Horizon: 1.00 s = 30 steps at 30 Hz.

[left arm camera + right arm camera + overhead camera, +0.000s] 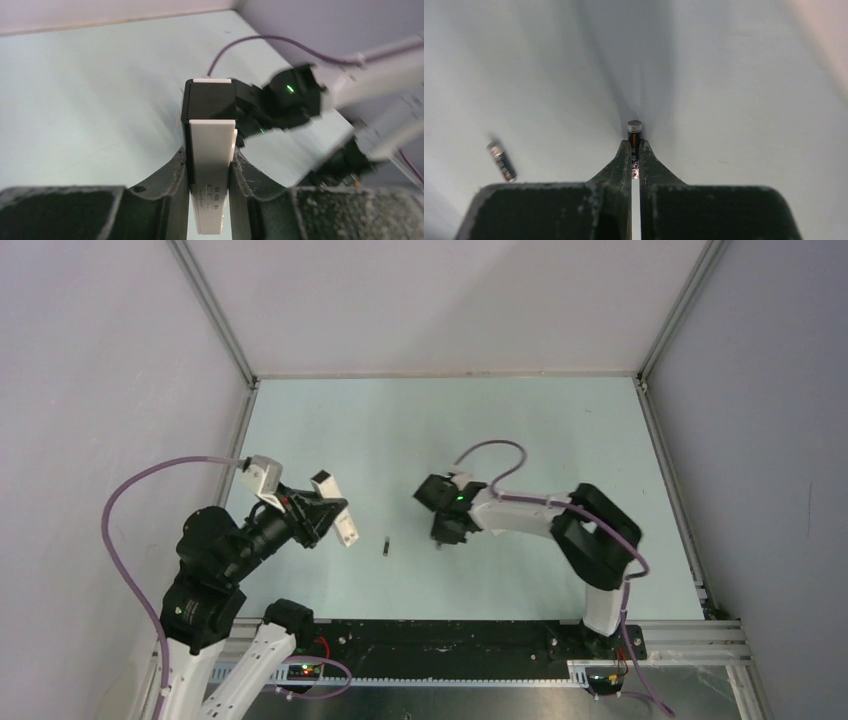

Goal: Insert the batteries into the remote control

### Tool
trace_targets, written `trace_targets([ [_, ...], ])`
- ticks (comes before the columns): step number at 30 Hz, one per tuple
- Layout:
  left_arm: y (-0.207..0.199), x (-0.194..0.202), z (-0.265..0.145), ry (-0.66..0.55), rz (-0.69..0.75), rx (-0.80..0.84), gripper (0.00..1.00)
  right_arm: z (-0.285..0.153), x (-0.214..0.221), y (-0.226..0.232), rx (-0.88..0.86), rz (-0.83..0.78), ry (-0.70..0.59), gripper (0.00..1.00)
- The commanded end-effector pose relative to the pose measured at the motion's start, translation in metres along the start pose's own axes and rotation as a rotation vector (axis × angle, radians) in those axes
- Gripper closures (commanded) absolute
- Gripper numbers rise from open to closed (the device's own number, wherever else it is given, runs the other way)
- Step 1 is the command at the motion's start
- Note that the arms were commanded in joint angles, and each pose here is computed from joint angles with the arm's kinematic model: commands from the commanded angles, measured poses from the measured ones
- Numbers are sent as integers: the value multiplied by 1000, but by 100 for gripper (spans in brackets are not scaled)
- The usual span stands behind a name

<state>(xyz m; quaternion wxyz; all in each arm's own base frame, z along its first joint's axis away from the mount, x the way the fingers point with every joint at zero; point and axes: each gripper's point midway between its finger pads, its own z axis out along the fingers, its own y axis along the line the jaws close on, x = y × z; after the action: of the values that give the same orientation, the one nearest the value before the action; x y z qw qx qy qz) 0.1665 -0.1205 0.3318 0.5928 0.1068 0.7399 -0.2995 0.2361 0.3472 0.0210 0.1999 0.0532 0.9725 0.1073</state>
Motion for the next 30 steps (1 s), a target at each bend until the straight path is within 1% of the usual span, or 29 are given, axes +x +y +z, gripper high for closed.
trace_targets([
  [1,-69,-5,-9,-20,130,438,96,-20,-9,-37,52,423,20,100],
  [3,-79,-3,-10,-20,133,509,95,-34,-9,-45,48,506,12,100],
  [5,-84,-2,-9,-10,128,551,95,-39,-5,-59,75,576,2,100],
  [9,-88,0,-5,6,118,591,95,-45,-8,-72,78,698,-29,100],
  [12,-86,-1,0,2,106,586,95,-45,-13,-84,95,783,-60,99],
  [16,-80,0,10,4,76,559,95,-40,-14,-101,128,891,-87,94],
  [20,-79,0,17,6,55,556,95,-33,-12,-115,173,954,-113,91],
  [22,-78,-1,19,5,49,554,95,-32,-13,-117,180,965,-122,87],
  [23,-78,-2,19,3,47,552,95,-32,-13,-118,182,966,-124,80],
  [24,-78,-3,20,2,45,554,95,-32,-13,-118,183,967,-129,69],
  [25,-78,-2,21,4,42,552,94,-34,-14,-119,184,962,-133,64],
  [26,-77,-2,23,3,38,552,95,-36,-16,-119,176,957,-144,53],
  [28,-77,-1,25,6,32,553,95,-43,-21,-120,163,939,-165,44],
  [30,-77,0,28,9,25,555,94,-52,-26,-120,143,919,-187,39],
])
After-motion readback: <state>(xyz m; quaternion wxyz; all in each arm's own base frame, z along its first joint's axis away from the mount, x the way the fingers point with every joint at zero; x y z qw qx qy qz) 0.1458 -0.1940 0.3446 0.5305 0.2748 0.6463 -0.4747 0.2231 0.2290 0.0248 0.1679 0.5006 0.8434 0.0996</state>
